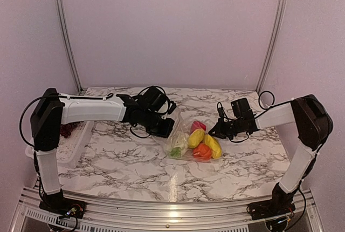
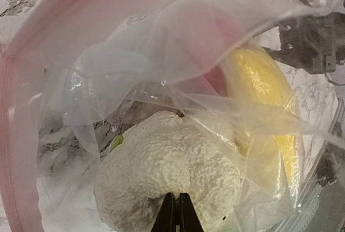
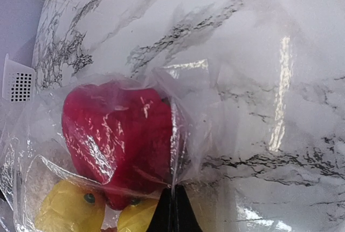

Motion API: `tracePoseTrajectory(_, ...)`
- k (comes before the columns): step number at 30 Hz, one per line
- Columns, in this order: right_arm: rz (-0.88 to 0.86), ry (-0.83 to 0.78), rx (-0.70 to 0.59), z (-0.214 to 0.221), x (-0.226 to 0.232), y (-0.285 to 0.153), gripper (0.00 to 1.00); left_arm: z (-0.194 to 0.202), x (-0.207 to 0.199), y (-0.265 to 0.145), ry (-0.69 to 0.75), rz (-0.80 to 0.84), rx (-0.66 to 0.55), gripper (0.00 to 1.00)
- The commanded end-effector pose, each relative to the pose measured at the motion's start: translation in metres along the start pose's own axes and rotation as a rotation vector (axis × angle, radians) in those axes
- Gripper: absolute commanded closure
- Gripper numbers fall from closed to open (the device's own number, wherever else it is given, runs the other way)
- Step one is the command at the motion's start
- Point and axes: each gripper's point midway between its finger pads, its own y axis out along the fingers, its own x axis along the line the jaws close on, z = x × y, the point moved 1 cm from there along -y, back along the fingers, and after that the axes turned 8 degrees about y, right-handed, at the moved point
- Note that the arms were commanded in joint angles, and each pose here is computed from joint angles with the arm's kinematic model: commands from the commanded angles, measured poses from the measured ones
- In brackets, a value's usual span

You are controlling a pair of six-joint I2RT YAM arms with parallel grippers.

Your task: Open the zip-top bag and remove the fake food

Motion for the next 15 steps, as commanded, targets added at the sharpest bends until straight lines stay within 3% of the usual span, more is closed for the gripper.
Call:
tracePoseTrajectory(1,0.039,-0.015,-0.012,0.001,-0.004,-0.008,1.0,-0.023,0.002,-0.044,-0.008,-0.048,-0.092,1.0)
tracePoseTrajectory(15,0.063,-0.007,-0.019,0.001,-0.009,-0.009,1.0,-0.044,0.036,-0.111,-0.093,-0.192,-0.238,1.0)
